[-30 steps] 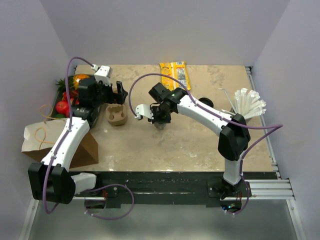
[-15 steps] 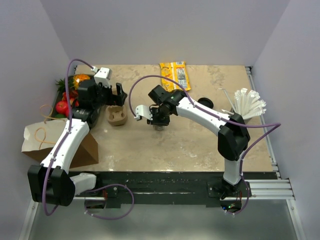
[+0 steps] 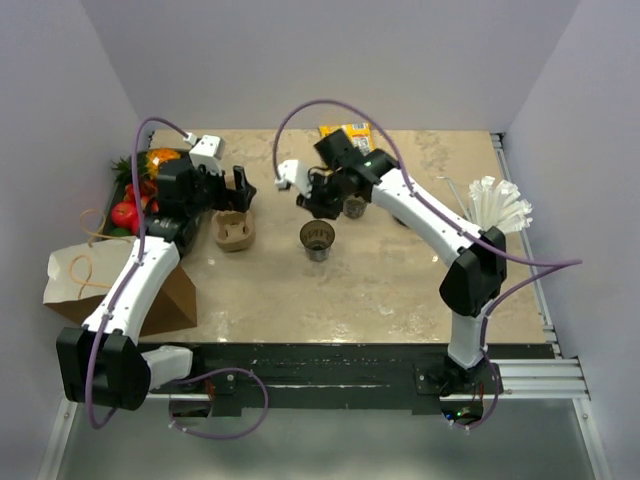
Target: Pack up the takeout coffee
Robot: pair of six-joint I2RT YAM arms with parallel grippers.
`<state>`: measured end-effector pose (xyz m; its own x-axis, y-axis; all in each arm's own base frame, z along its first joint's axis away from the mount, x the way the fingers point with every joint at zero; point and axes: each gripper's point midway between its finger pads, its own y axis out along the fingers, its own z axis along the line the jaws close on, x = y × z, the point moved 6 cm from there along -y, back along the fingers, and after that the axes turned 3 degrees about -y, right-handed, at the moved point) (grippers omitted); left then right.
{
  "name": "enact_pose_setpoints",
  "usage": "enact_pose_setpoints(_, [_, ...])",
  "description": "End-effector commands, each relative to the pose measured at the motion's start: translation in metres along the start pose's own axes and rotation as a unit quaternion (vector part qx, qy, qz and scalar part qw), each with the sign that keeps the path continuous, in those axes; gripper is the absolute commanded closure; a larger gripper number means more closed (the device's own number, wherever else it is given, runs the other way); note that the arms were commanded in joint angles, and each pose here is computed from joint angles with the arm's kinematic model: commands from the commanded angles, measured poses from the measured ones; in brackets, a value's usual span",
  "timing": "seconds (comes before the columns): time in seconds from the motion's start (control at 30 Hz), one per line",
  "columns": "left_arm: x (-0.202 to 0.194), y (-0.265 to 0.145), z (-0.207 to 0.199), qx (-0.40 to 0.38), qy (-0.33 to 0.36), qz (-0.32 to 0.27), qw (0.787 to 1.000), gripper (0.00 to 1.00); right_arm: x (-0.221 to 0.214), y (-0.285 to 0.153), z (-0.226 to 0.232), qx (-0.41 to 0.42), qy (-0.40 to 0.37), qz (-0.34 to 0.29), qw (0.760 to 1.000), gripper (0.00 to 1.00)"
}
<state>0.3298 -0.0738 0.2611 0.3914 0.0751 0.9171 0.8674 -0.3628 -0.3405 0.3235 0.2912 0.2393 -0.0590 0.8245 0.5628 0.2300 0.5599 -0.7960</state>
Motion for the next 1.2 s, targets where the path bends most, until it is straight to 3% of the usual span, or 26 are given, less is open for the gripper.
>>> enact_pose_setpoints(0.0, [0.009, 0.005, -0.006, -0.024, -0.008, -0.017, 1.0, 0.01, -0.037, -0.036, -0.053, -0.069, 0.13, -0.014, 0.989, 0.7])
enact_pose_setpoints(0.17, [0.005, 0.01, -0.007, -0.036, -0.011, -0.008, 0.999, 0.04, -0.111, -0.055, -0.085, -0.105, 0.21, 0.029, 0.972, 0.73])
enact_pose_setpoints(0.4, [0.003, 0.013, -0.009, -0.047, -0.015, -0.005, 0.999, 0.04, -0.192, -0.053, -0.079, -0.074, 0.185, 0.133, 0.971, 0.7])
enact_pose_setpoints(0.67, [0.002, 0.013, -0.008, -0.047, -0.008, 0.0, 0.999, 0.04, -0.223, -0.034, -0.073, -0.046, 0.145, 0.191, 0.97, 0.61])
enact_pose_setpoints(1.17, [-0.001, 0.017, -0.007, -0.049, -0.011, 0.004, 0.999, 0.04, -0.244, -0.019, -0.078, -0.05, 0.129, 0.237, 0.962, 0.68])
